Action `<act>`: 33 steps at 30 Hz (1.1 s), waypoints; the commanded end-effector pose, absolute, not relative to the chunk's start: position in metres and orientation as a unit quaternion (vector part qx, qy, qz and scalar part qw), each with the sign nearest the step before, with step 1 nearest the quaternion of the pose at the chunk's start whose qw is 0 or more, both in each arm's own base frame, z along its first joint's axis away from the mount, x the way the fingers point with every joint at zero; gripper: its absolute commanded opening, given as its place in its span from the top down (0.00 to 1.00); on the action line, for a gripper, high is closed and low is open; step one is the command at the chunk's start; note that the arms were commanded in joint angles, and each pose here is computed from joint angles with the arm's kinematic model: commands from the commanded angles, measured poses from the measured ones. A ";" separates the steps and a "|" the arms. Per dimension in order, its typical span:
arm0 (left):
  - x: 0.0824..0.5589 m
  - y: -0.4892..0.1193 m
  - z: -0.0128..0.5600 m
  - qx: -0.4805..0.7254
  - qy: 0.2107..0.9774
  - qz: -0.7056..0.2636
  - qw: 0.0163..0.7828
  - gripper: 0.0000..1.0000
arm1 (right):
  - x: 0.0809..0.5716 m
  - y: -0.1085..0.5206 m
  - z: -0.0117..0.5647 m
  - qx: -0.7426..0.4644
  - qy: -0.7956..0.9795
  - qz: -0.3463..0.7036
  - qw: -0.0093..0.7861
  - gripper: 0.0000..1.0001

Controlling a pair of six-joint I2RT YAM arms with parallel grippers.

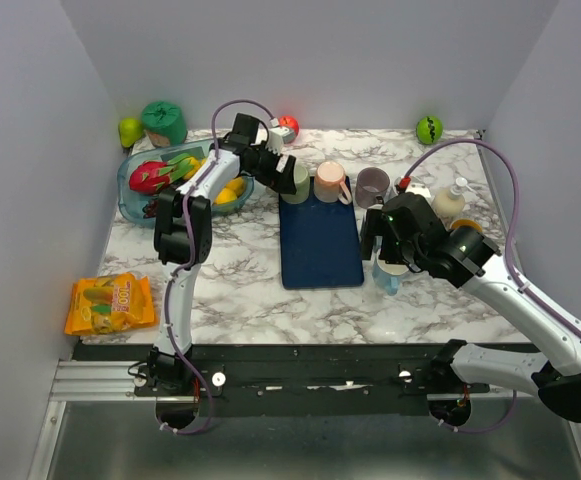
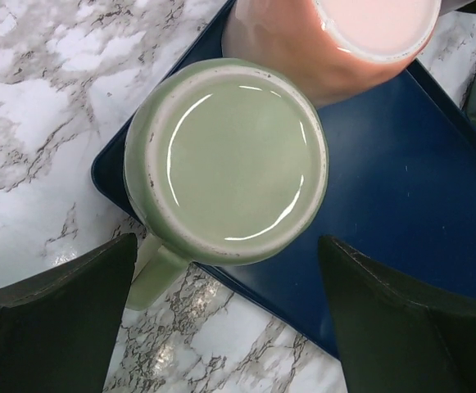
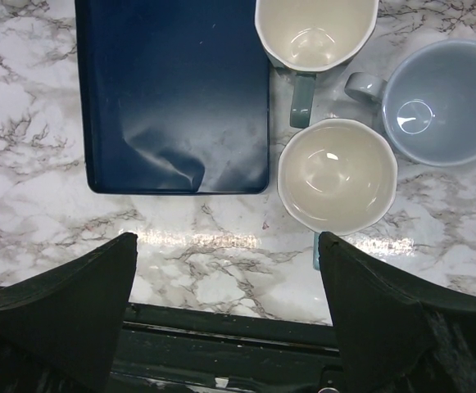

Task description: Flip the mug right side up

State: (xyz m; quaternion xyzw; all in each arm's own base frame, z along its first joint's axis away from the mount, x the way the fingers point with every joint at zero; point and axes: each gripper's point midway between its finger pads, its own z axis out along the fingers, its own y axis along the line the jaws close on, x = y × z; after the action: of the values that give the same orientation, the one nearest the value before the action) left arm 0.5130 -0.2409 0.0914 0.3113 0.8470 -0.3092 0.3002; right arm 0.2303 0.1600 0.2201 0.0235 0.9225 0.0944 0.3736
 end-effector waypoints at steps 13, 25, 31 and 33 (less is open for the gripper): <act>0.472 -0.248 0.087 0.322 0.865 -0.220 0.316 0.32 | 0.221 0.151 0.220 0.041 0.916 0.104 0.385 0.05; 0.489 -0.251 0.098 0.274 0.871 -0.141 0.381 0.39 | 0.210 0.142 0.211 0.050 0.917 0.108 0.381 0.06; 0.492 -0.251 0.093 0.261 0.882 -0.112 0.377 0.50 | 0.206 0.138 0.212 0.054 0.915 0.111 0.385 0.07; 0.492 -0.251 0.091 0.258 0.884 -0.107 0.376 0.57 | 0.205 0.138 0.211 0.052 0.915 0.110 0.384 0.07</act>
State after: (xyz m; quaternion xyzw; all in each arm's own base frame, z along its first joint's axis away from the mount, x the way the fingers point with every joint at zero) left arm 0.4785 -0.2521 0.0757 0.2779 0.8850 -0.1378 0.3471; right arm 0.2089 0.1422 0.2144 0.0467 0.9151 0.1150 0.3837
